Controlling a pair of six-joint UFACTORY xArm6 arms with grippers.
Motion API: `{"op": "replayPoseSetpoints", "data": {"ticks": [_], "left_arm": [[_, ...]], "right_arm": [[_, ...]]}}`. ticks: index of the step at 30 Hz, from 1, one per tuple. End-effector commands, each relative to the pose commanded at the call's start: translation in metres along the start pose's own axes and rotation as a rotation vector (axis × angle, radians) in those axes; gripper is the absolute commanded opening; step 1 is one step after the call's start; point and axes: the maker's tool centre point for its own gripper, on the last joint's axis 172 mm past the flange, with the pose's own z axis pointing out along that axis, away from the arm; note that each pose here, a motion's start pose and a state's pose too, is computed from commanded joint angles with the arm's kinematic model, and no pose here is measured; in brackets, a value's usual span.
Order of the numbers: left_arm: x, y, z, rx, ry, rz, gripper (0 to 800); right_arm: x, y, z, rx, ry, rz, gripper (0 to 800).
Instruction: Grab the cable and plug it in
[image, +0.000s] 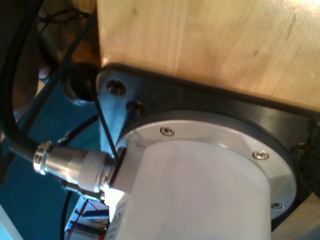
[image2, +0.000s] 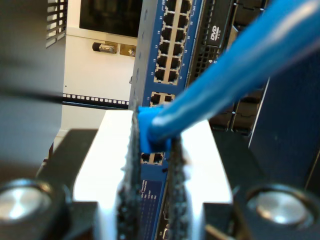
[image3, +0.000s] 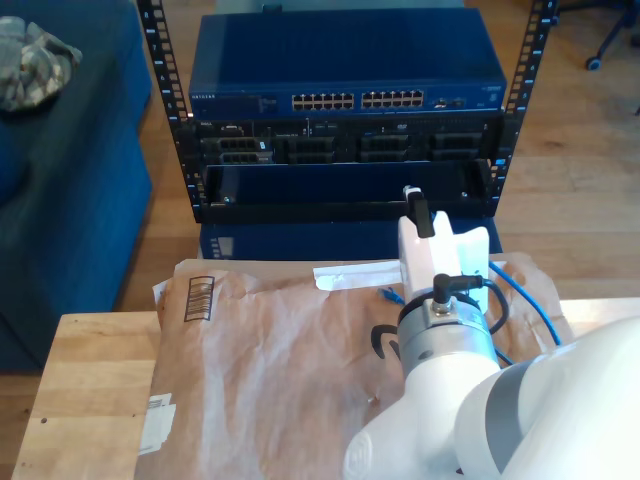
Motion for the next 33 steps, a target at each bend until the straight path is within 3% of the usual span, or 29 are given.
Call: {"op": "replayPoseSetpoints", "data": {"ticks": [5, 8, 13, 21, 27, 30, 33], "left_arm": [[0.005, -0.004, 0.008, -0.041, 0.009, 0.031, 800], [0.016, -0.011, 0.014, -0.092, 0.043, 0.007, 800], [0.015, -0.009, 0.024, -0.091, 0.037, 0.038, 800], [0.019, -0.005, 0.037, -0.106, 0.049, 0.041, 800], [0.019, -0.005, 0.037, -0.105, 0.047, 0.041, 800], [0.019, -0.005, 0.037, -0.105, 0.047, 0.041, 800], [0.019, -0.005, 0.038, -0.105, 0.046, 0.041, 800]], "right_arm": [[0.005, 0.015, 0.002, -0.03, 0.023, -0.011, 1], [0.002, 0.023, 0.006, -0.042, 0.028, -0.023, 1], [0.0, 0.017, 0.015, -0.046, 0.071, 0.021, 1], [0.002, 0.03, 0.015, -0.07, 0.09, 0.007, 1], [-0.011, 0.037, 0.001, -0.081, 0.069, 0.001, 0], [-0.035, 0.056, -0.009, -0.096, 0.028, -0.053, 0], [-0.035, 0.046, -0.018, -0.054, 0.047, -0.054, 0]]}}
